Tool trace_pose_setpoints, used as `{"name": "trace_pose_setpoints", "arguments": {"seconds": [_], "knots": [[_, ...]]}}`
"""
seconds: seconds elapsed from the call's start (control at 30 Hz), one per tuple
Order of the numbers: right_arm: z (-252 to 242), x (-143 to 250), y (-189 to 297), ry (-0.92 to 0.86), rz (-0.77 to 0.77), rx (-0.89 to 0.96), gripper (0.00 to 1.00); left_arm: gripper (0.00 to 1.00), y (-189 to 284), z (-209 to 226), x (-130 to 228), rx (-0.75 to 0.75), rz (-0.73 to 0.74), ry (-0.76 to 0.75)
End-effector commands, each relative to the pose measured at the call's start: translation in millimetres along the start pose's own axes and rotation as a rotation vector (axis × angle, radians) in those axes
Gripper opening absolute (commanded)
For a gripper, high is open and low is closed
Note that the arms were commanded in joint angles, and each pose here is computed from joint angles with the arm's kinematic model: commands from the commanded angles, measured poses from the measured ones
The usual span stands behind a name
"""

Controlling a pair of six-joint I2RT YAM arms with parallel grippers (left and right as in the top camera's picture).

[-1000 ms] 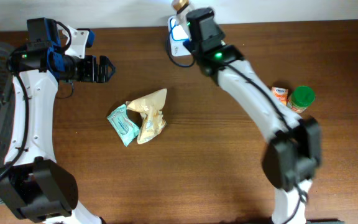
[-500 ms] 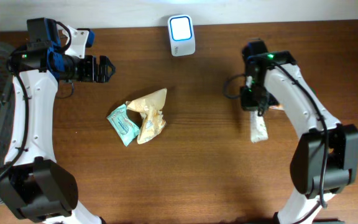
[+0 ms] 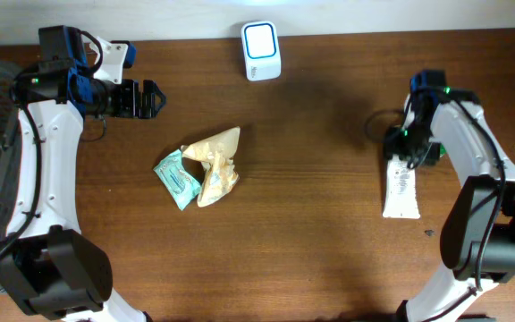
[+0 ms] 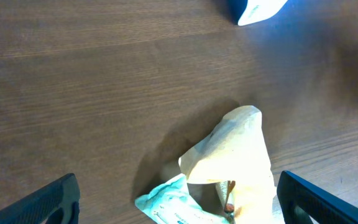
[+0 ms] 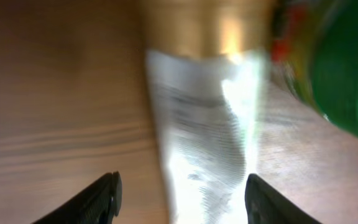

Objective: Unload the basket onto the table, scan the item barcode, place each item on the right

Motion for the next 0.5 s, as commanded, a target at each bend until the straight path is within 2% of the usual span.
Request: {"name": "trace_pose_setpoints", "arguments": {"seconds": [0.0,0.1,0.17,0.27,0.37,0.47], "knots": [[52,-29,54,0.085,-0.131,-0.194,0.6,0.99,-3,0,0,0.006,0.006,0.008],[124,-31,74,0.228,-0.178,-0.413,0.6,0.99,-3,0,0,0.006,0.007,0.009],[160,-25,70,0.309,-0.175,-0.472,0.61,0.99,-3,0,0,0.006,0.007,0.009],[220,-13,41,0.347,-0.117,-0.515,0.65,0.99,-3,0,0,0.006,0.007,0.009],[289,0,16,0.434,-0.075,-0.703,0.67,0.99,-3,0,0,0.006,0.007,0.009],[320,-2,5,0.504,-0.149,-0.707,0.69,0.99,-3,0,0,0.006,0.007,0.009]]}}
Point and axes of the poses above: each gripper's point midway between its finger pads, its own y axis back along the fingers, its own z axis along the line the jaws close on, x = y × z, the point moved 5 cm from there along y, back along the fingers, and after that the axes turned 7 degrees about y, right-handed, at the moved point
